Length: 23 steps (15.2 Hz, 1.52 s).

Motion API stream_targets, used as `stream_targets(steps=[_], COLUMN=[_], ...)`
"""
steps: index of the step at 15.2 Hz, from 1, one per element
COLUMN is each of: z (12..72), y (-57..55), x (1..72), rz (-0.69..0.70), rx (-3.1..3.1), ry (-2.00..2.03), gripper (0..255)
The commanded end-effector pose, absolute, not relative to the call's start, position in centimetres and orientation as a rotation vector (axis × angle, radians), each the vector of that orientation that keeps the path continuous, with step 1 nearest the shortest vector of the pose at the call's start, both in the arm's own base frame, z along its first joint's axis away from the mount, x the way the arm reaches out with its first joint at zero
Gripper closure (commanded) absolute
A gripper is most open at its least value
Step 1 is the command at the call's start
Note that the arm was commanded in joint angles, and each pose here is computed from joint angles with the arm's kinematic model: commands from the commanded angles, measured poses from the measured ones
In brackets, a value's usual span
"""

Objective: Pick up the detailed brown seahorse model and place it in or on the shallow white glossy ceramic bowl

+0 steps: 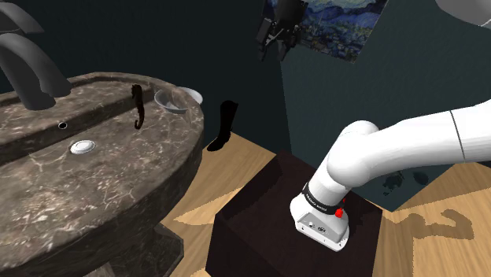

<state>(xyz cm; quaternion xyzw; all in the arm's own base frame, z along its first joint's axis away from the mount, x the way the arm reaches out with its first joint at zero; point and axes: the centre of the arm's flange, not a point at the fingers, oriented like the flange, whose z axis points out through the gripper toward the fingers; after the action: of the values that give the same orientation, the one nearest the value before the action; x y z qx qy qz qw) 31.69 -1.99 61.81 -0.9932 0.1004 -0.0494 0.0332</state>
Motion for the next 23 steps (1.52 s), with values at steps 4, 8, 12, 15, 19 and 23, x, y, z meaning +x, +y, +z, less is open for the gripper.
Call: stream_targets(steps=[4, 8, 12, 15, 19, 23], z=[61.0, 59.9, 58.6, 57.6, 56.2, 54.7], y=[1.8, 6.6, 11.1, 14.4, 18.5, 22.3], x=[33.5, 36.1, 39.2, 41.6, 45.2, 49.1], rz=[-0.146, -0.139, -0.131, -0.125, -0.117, -0.108], rx=[-3.061, -3.064, -3.062, -3.057, -3.047, -3.033], ry=[0.397, 0.515, 0.634, 0.724, 0.843, 0.963], gripper=[0, 0, 0, 0, 0, 0])
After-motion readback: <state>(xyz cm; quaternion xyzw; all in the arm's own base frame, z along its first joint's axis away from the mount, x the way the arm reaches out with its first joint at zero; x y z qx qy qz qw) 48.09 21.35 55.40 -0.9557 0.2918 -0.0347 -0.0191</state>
